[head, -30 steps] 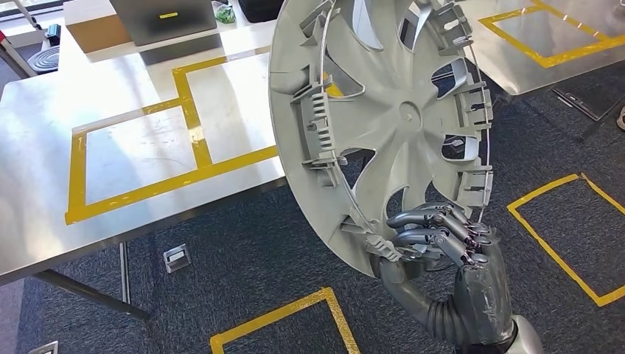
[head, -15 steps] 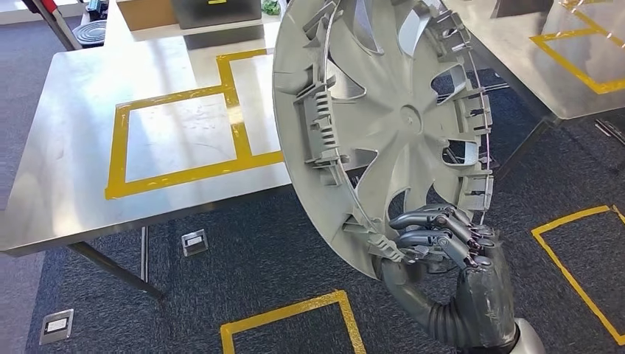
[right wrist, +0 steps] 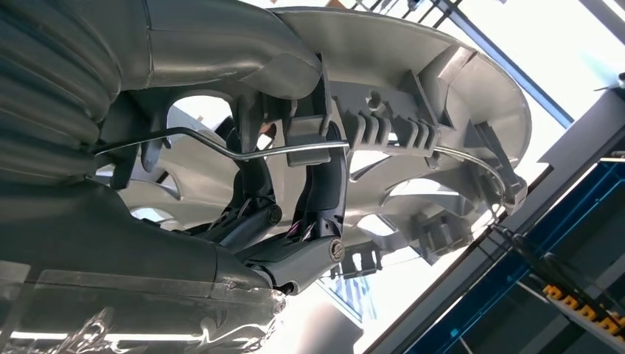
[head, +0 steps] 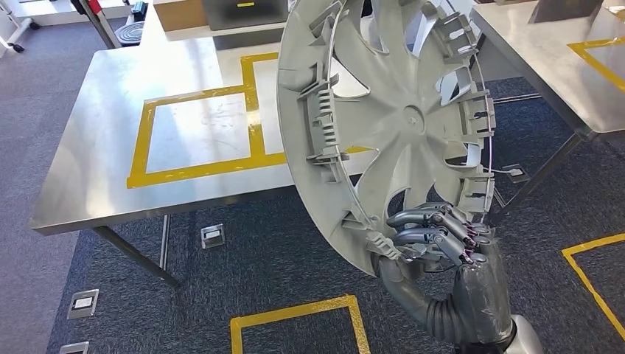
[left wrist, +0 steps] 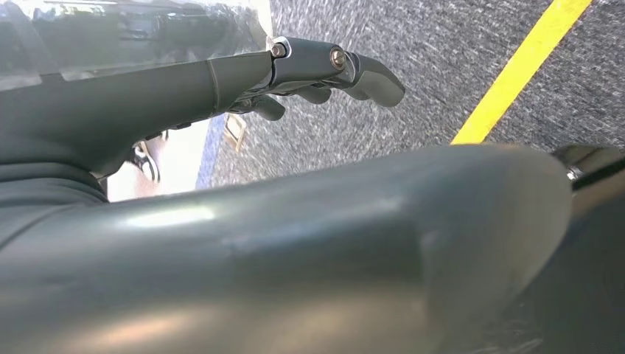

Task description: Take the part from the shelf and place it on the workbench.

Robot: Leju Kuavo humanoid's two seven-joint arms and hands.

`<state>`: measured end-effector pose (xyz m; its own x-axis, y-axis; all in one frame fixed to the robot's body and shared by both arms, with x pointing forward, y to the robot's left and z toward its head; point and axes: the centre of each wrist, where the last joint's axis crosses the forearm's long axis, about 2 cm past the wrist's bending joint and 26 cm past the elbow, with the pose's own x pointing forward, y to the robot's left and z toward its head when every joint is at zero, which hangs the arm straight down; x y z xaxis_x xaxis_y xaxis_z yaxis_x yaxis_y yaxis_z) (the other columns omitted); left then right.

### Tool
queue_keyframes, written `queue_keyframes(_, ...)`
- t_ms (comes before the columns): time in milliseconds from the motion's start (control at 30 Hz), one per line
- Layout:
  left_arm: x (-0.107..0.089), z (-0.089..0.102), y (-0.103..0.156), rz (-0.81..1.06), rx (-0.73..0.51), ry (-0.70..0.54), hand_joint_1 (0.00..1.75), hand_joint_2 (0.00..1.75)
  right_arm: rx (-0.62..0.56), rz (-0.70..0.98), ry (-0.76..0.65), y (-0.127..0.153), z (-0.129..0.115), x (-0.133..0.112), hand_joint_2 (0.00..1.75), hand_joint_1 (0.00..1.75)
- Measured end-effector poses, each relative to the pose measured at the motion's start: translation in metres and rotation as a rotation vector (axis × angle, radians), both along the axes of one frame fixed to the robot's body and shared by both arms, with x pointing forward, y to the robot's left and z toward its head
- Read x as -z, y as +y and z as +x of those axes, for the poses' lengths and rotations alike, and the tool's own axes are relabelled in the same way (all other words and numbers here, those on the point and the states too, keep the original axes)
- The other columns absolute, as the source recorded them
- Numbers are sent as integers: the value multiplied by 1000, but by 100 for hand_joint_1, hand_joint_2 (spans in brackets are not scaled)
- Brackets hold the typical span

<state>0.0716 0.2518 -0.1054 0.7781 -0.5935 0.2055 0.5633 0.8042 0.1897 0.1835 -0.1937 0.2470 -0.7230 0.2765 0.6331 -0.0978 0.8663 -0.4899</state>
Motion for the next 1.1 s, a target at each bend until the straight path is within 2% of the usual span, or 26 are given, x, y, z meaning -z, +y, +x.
queue_keyframes(1100,1,-3,1,21,-3,24,0,175,-12,15,17,0,1,0,175,175)
